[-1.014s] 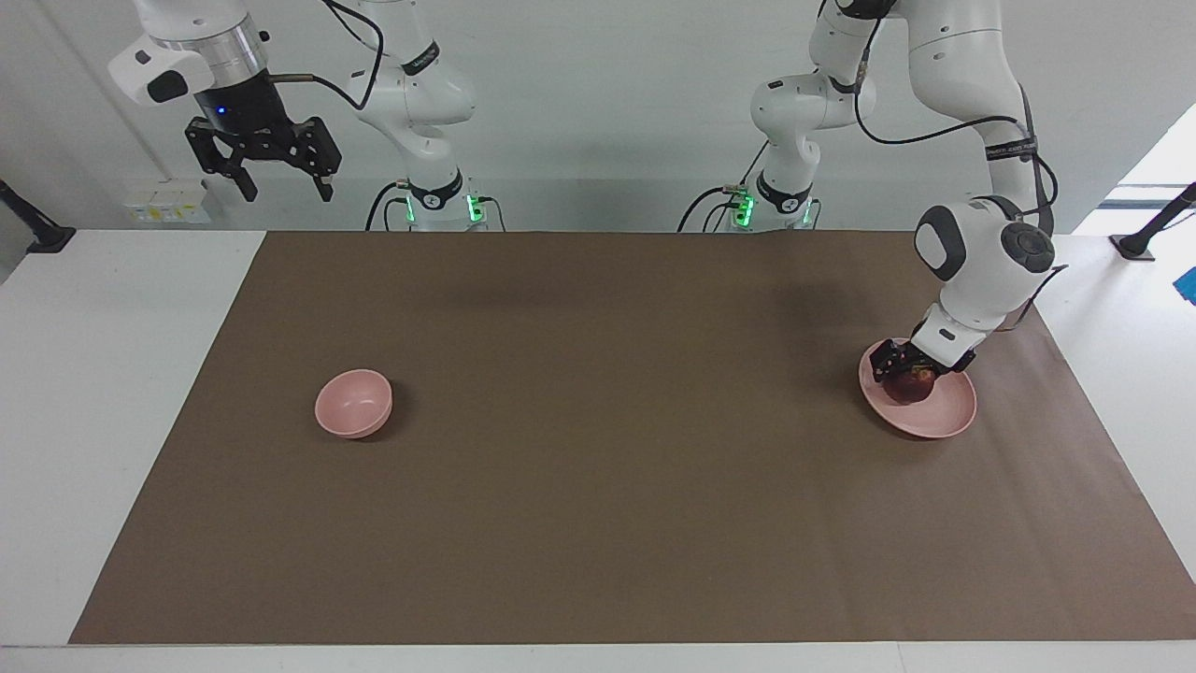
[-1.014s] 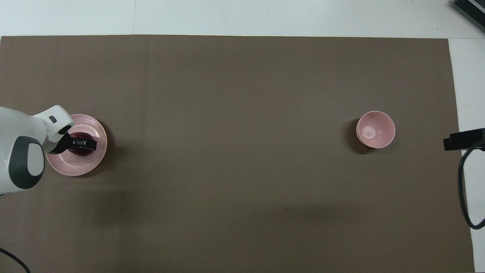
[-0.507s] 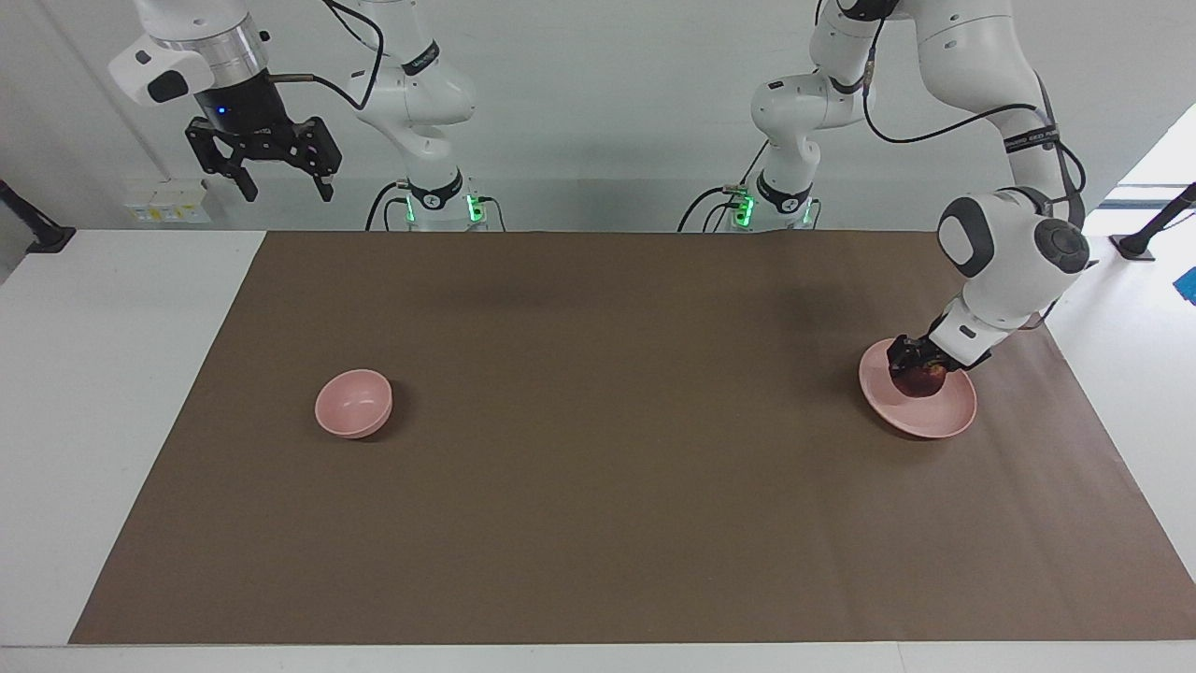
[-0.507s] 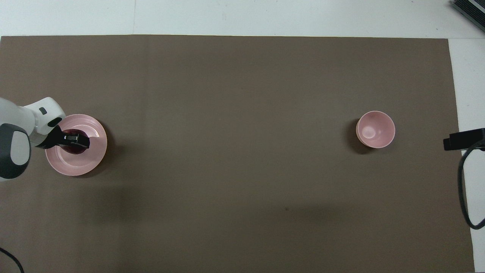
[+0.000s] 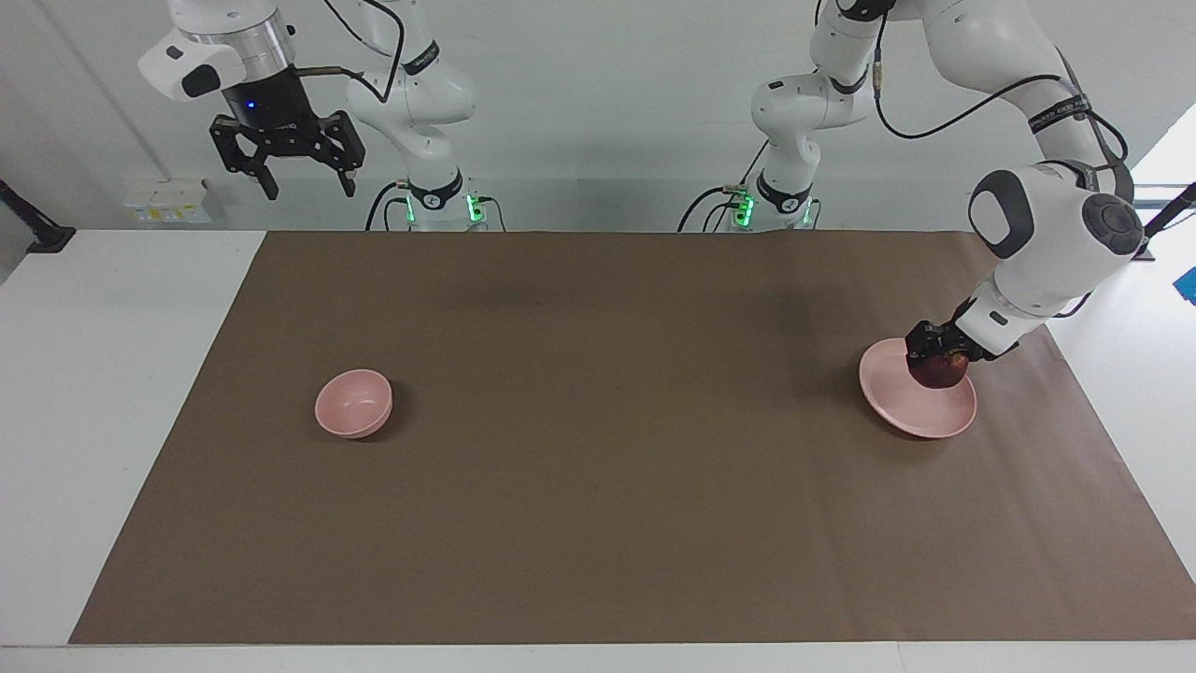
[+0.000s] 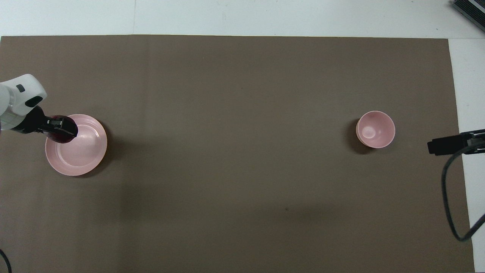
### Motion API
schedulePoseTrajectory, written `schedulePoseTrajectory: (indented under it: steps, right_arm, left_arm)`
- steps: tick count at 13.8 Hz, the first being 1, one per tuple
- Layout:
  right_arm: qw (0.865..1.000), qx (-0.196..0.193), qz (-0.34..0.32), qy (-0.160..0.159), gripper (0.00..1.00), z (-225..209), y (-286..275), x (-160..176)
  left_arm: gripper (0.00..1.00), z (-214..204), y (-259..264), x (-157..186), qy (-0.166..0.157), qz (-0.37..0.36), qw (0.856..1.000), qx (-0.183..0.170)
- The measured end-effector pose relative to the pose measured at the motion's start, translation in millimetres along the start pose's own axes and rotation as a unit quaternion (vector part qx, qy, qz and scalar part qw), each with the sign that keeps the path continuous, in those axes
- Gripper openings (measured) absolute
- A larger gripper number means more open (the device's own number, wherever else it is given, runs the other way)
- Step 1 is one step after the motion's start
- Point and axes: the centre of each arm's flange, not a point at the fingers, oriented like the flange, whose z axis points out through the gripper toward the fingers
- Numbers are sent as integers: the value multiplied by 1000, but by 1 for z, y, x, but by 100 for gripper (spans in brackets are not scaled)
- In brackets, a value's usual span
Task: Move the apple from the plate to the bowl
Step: 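Close the left gripper on the apple while the right gripper advances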
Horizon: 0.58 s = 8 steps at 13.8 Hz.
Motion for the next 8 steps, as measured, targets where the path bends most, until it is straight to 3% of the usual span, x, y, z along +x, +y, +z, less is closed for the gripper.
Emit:
schedulePoseTrajectory:
  steps: [2,5,8]
  right_arm:
    - [999,44,-26,-6,100,12,-2,1]
    - [988,157,-6,-1,100,41,4,6]
    - [975,220,-7,8,100,62,3,10]
  left_arm:
    - [74,-8,6,3,7,-57,998,0]
    - [74,-6,11,4,2,-94,996,-2]
    - [74,-3,16,3,-3,-122,992,-21]
